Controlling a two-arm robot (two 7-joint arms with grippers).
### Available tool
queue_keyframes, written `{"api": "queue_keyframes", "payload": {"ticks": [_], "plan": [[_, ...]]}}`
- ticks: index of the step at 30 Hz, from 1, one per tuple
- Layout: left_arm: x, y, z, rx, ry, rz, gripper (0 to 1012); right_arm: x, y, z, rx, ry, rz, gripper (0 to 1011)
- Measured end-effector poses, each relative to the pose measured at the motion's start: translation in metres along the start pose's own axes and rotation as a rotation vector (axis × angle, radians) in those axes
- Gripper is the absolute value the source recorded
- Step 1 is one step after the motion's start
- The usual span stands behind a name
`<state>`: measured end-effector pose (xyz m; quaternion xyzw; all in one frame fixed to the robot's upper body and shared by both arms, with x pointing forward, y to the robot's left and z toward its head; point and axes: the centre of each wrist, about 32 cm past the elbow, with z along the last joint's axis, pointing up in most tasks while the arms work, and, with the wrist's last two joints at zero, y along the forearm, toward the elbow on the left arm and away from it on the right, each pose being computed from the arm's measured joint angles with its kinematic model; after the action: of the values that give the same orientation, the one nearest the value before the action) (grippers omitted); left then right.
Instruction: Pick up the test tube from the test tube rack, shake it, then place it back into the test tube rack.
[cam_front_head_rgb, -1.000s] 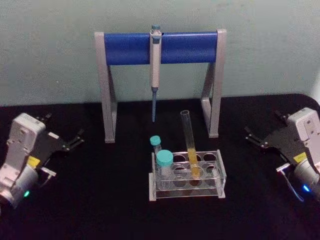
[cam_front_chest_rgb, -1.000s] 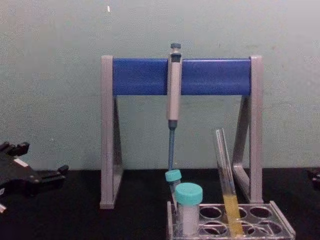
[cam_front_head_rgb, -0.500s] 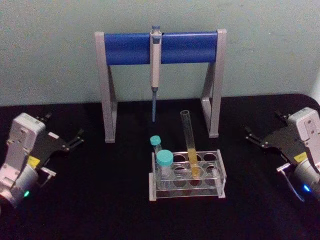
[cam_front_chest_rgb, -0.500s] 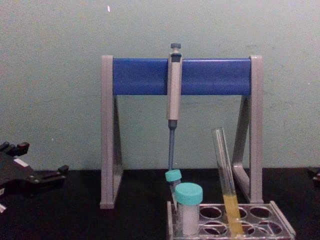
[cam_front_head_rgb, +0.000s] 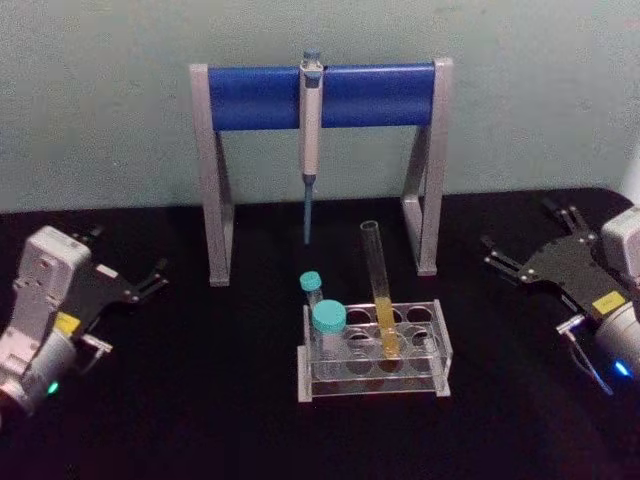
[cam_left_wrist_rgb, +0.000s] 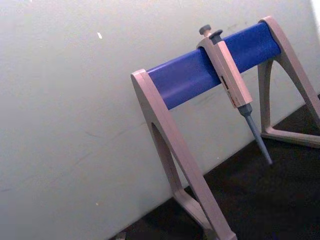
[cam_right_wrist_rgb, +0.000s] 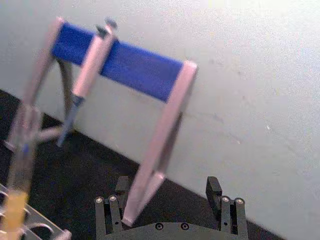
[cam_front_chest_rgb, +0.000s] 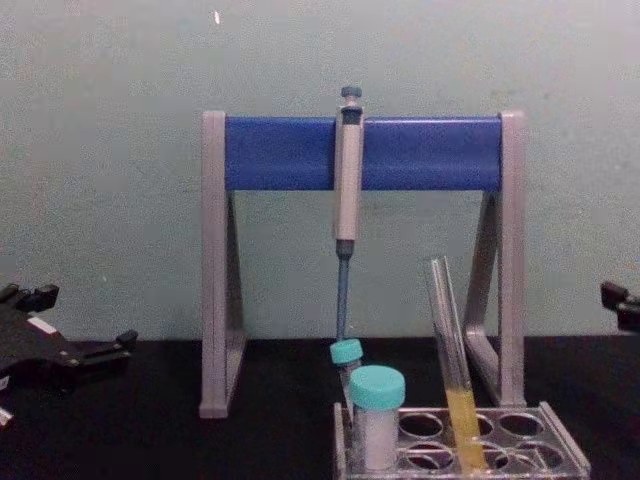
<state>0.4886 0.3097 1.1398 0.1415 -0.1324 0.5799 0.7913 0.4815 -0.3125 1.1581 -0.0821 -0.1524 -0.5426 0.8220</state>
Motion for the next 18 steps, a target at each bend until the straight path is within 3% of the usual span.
{"api": "queue_keyframes", "payload": {"ticks": [4,18], "plan": [[0.0000,0.0000,0.0000,0.000,0.000,0.000,1001,0.001,-0.002,0.010,0.050,0.026,0.052,1000],[0.0000,0.0000,0.0000,0.000,0.000,0.000,1001,-0.006,0.005,0.033,0.104,0.088,0.224,1000]]}}
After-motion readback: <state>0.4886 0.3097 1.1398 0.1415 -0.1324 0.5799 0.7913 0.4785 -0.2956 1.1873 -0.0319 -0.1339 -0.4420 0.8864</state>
